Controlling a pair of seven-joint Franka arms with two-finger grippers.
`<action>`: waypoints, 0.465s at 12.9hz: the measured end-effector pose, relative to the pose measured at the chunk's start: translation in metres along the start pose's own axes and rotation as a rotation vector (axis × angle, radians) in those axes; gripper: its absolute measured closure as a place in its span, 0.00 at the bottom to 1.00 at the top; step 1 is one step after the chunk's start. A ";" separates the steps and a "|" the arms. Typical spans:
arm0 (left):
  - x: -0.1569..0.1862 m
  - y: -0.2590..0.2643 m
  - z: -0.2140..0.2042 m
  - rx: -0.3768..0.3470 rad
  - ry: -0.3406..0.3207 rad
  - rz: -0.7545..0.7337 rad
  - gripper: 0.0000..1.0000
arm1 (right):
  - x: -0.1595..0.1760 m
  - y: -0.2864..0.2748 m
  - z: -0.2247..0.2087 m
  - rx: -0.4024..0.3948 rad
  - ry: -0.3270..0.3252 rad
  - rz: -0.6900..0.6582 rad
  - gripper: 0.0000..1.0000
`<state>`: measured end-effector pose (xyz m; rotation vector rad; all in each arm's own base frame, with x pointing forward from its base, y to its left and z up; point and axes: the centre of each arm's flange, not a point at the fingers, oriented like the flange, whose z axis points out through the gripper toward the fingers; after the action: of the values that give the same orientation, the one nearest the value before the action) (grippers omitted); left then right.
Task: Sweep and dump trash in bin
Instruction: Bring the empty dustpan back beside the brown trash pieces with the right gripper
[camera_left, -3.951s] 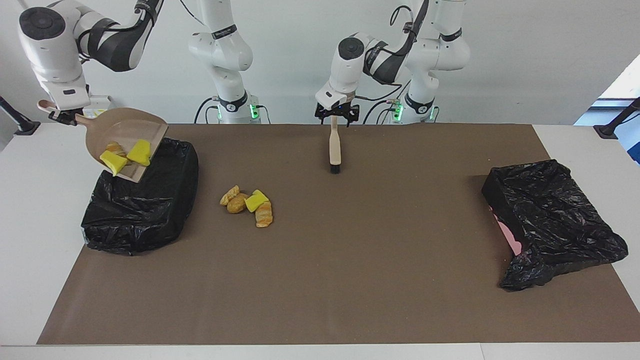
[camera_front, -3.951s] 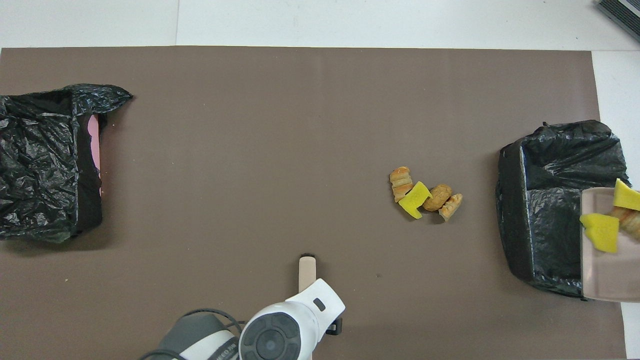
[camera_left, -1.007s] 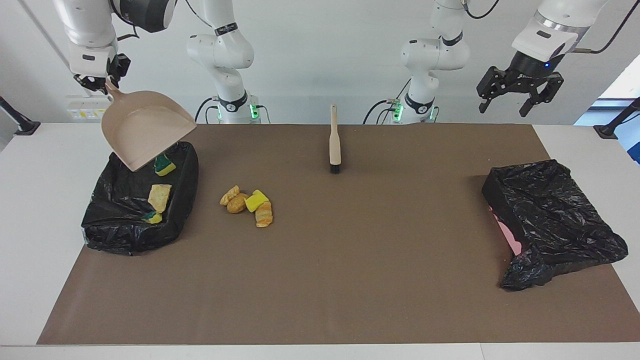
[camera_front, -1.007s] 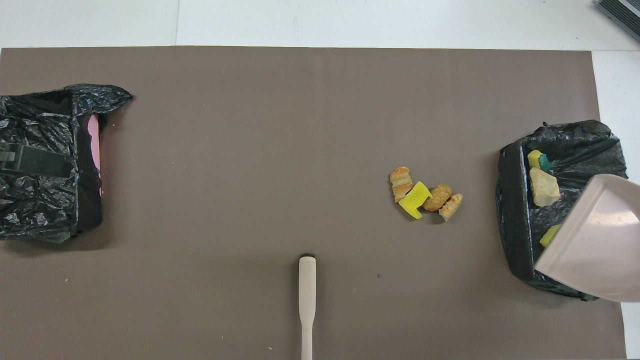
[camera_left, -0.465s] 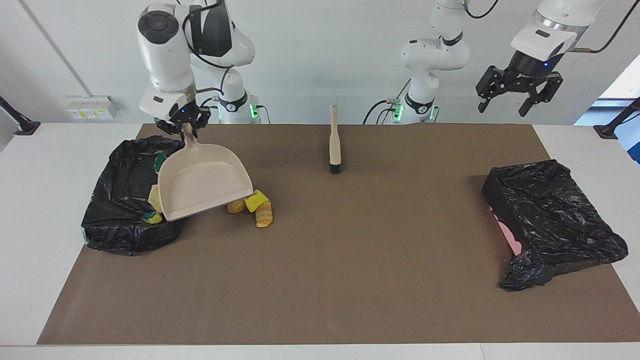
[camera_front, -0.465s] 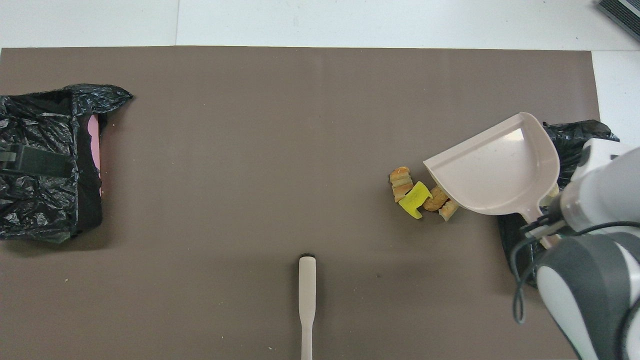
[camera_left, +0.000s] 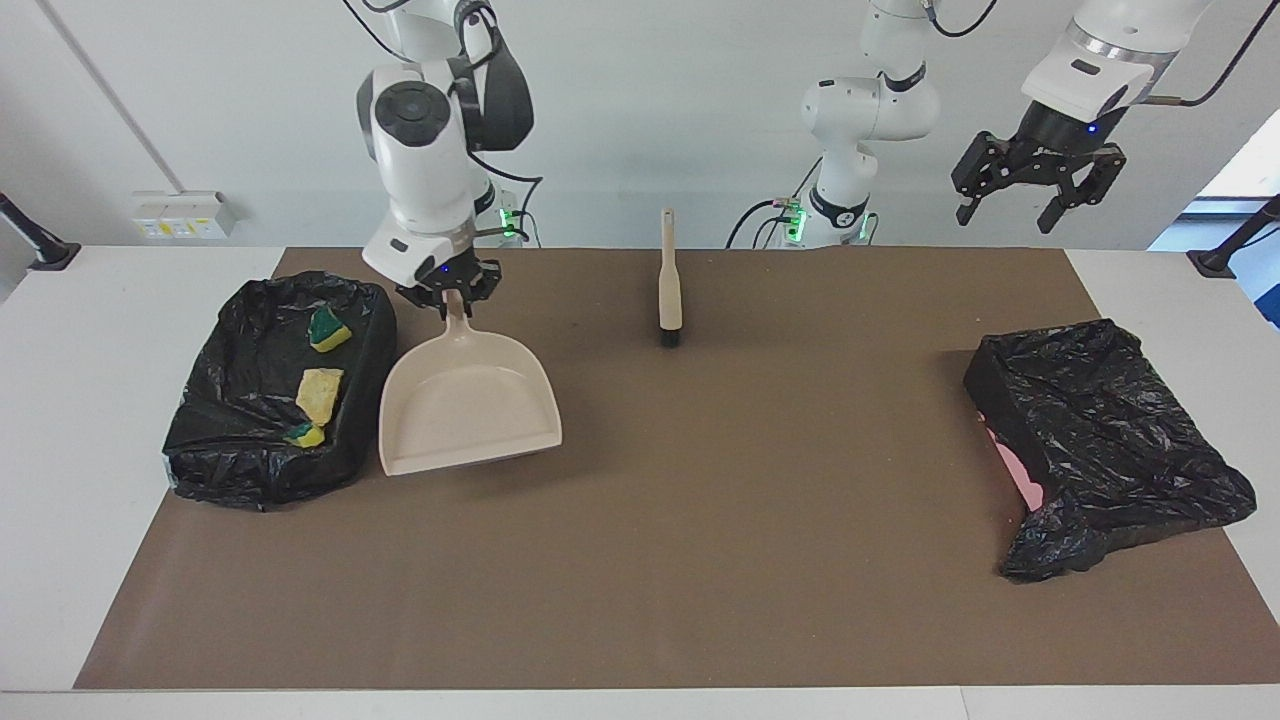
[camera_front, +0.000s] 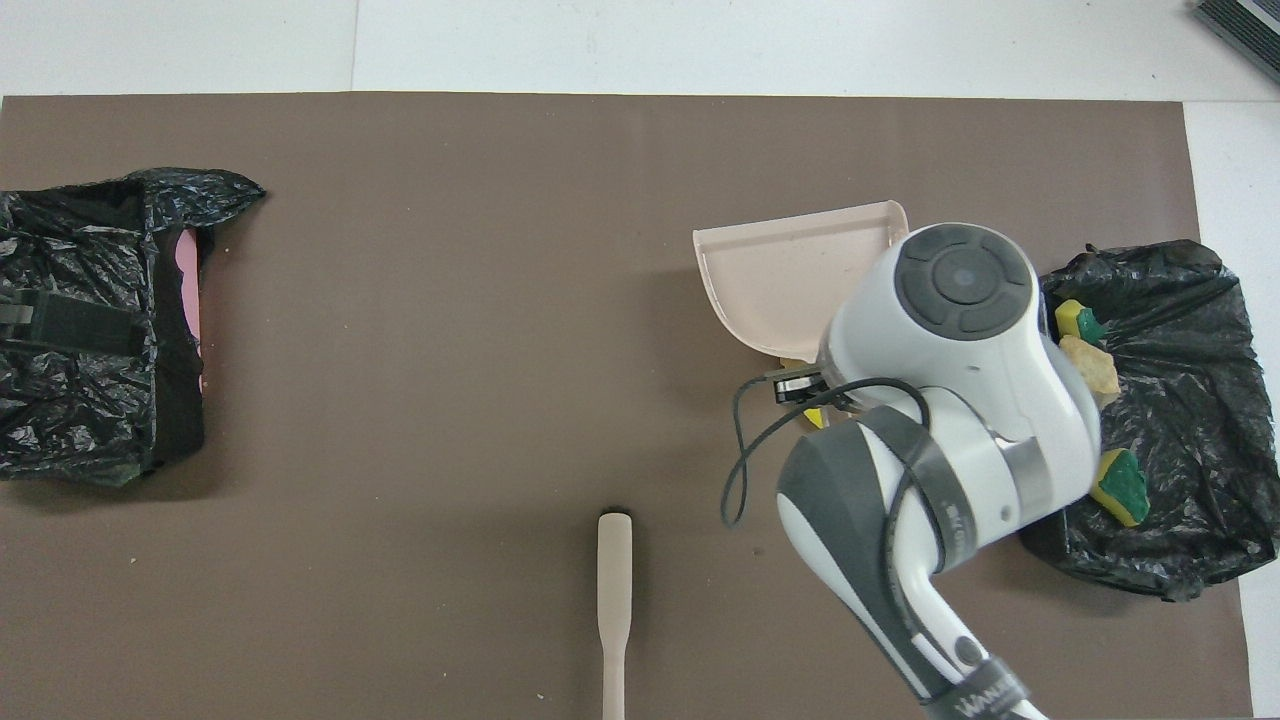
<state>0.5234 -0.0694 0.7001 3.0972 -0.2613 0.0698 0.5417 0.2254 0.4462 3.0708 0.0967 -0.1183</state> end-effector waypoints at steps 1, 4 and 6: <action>0.000 0.000 0.000 0.000 0.000 0.000 0.00 | 0.004 -0.022 0.011 0.026 0.001 0.048 0.69; 0.000 0.001 0.000 0.000 -0.001 0.002 0.00 | 0.020 -0.093 0.024 0.081 0.015 0.172 0.69; 0.000 0.003 0.000 0.000 -0.002 0.005 0.00 | 0.039 -0.140 0.026 0.121 0.041 0.203 0.69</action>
<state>0.5228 -0.0720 0.7001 3.0967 -0.2688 0.0669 0.5690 0.3652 0.4077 3.1805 -0.2280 -0.0522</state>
